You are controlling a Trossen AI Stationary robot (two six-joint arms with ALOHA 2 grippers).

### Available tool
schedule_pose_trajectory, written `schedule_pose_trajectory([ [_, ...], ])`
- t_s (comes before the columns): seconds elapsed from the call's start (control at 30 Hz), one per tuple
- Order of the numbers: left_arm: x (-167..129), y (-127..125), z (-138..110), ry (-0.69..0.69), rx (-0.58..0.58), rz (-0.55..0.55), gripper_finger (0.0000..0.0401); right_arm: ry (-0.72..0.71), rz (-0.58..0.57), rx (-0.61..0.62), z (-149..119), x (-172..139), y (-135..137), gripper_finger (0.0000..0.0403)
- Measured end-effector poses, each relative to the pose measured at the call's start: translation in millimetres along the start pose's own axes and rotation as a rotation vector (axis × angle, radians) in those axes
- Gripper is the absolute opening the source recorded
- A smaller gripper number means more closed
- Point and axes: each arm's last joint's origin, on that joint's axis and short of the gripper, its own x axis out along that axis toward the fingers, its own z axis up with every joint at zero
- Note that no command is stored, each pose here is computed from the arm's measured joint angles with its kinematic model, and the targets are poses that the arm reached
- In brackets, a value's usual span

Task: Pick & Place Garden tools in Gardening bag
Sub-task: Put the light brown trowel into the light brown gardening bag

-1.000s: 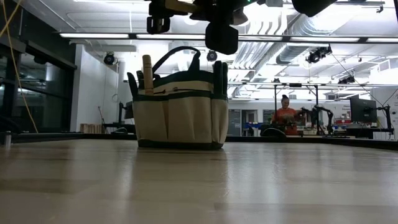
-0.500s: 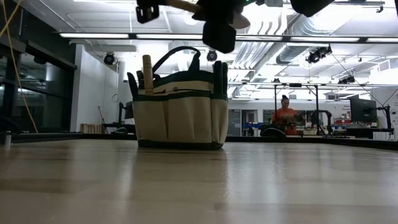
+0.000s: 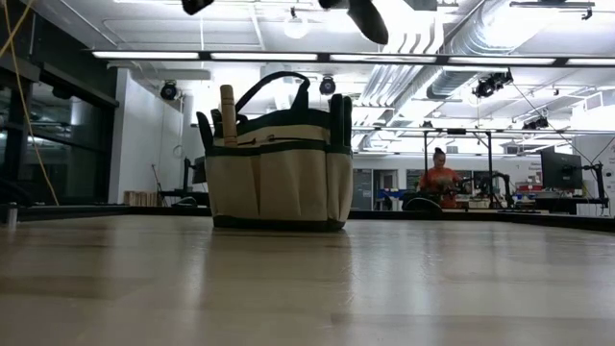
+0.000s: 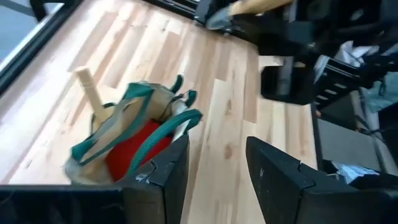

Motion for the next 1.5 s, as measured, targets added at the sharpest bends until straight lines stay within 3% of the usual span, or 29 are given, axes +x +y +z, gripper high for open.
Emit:
schedule_pose_trajectory([
  [0.3, -3, -10, -9, 0.037, 0.096, 0.039, 0.0157, -0.045, 0.095, 0.412, 18, -32, -6, 0.0061],
  [0.5, 12, -16, -25, 0.090, 0.172, 0.082, 0.0157, -0.085, 0.277, 0.613, 22, -52, 10, 0.0061],
  [0.6, 21, -16, -35, 0.125, 0.188, 0.119, 0.0157, -0.064, 0.344, 0.649, 17, -54, 21, 0.0061],
  [0.9, 27, -17, -67, 0.089, 0.249, 0.094, 0.0157, -0.005, 0.349, 0.686, -2, -58, 56, 0.0061],
  [1.03, 22, -11, -88, -0.003, 0.255, 0.064, 0.0157, 0.015, 0.330, 0.676, -12, -58, 69, 0.0061],
  [1.33, 21, 8, -140, -0.264, 0.254, -0.030, 0.0157, -0.002, 0.294, 0.776, -39, -45, 99, 0.0061],
  [1.5, 27, 14, -163, -0.347, 0.281, -0.102, 0.0157, -0.032, 0.296, 0.739, -43, -30, 113, 0.0061],
])
